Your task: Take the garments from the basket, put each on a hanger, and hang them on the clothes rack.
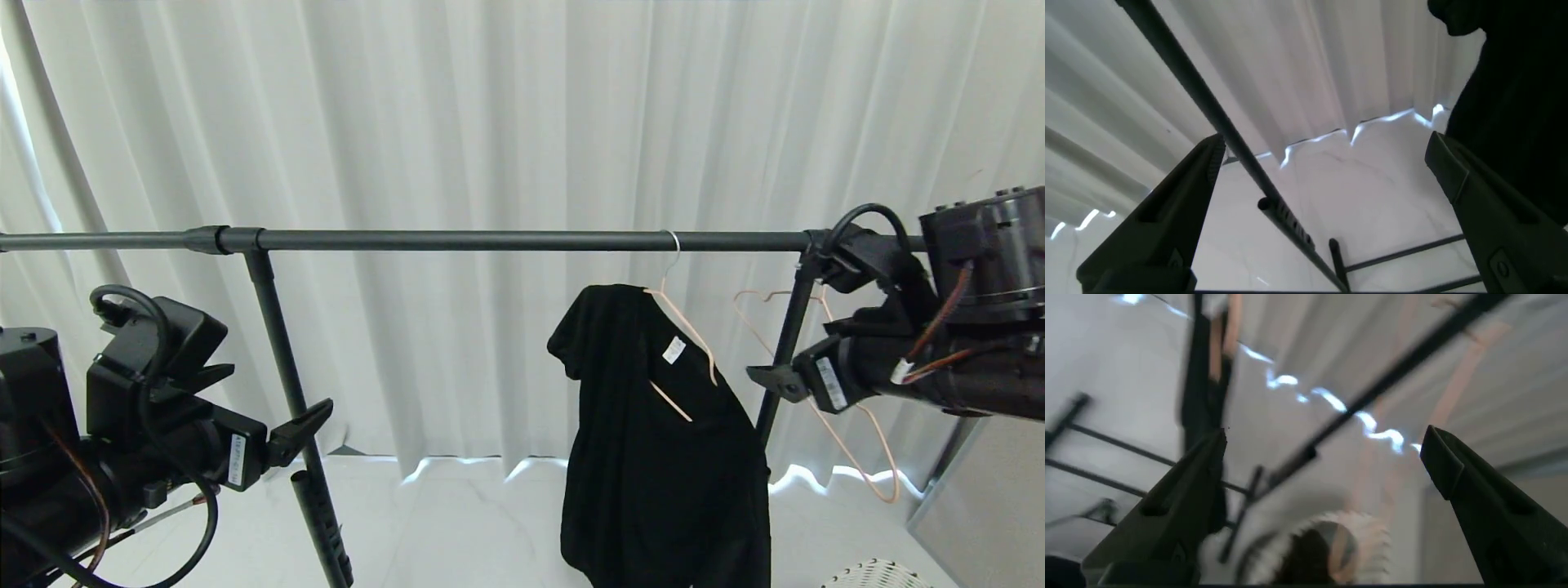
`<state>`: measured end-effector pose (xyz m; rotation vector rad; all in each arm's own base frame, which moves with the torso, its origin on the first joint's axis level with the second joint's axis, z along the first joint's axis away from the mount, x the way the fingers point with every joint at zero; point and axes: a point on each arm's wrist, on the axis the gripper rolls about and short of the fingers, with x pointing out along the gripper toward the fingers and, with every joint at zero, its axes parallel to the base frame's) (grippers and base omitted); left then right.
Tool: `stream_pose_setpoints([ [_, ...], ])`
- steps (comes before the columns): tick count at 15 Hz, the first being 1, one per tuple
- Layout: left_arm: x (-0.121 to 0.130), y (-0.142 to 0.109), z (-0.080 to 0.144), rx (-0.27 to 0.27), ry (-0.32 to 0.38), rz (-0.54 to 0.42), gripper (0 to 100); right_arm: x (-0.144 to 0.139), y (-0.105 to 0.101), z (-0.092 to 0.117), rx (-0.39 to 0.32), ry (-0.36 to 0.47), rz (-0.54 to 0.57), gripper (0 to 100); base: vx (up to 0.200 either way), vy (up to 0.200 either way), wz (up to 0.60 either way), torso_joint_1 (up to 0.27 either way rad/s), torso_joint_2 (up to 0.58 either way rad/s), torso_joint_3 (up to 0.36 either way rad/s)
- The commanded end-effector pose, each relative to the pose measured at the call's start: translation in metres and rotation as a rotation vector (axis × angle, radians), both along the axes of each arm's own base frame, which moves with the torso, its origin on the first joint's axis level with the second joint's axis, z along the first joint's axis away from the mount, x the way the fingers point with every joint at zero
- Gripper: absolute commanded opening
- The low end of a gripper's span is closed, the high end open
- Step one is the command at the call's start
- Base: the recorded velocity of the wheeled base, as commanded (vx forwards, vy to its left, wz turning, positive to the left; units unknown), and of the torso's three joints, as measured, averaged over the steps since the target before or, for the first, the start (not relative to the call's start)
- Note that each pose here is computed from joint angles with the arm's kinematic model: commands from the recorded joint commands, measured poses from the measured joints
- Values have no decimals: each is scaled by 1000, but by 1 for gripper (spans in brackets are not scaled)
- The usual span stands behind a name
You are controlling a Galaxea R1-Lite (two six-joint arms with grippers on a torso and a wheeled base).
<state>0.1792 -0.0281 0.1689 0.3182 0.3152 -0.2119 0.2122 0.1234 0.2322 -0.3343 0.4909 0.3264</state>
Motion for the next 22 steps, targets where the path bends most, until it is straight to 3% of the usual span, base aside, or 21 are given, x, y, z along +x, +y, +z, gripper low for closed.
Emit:
stream_pose_setpoints([
  [1,0,4,0,2,0,27,100,-34,-24,23,-47,-69,-38,100,0,0,0,0,0,0],
  [4,0,5,0,3,0,36,100,-40,-29,18,-73,-94,-32,100,0,0,0,0,0,0],
  [11,0,5,0,3,-2,36,100,-40,-31,20,-61,-127,-42,100,-200,0,0,2,0,3],
  [22,-5,10,-5,1,15,61,100,-52,-46,12,-120,-128,-50,100,-182,0,0,3,3,2],
])
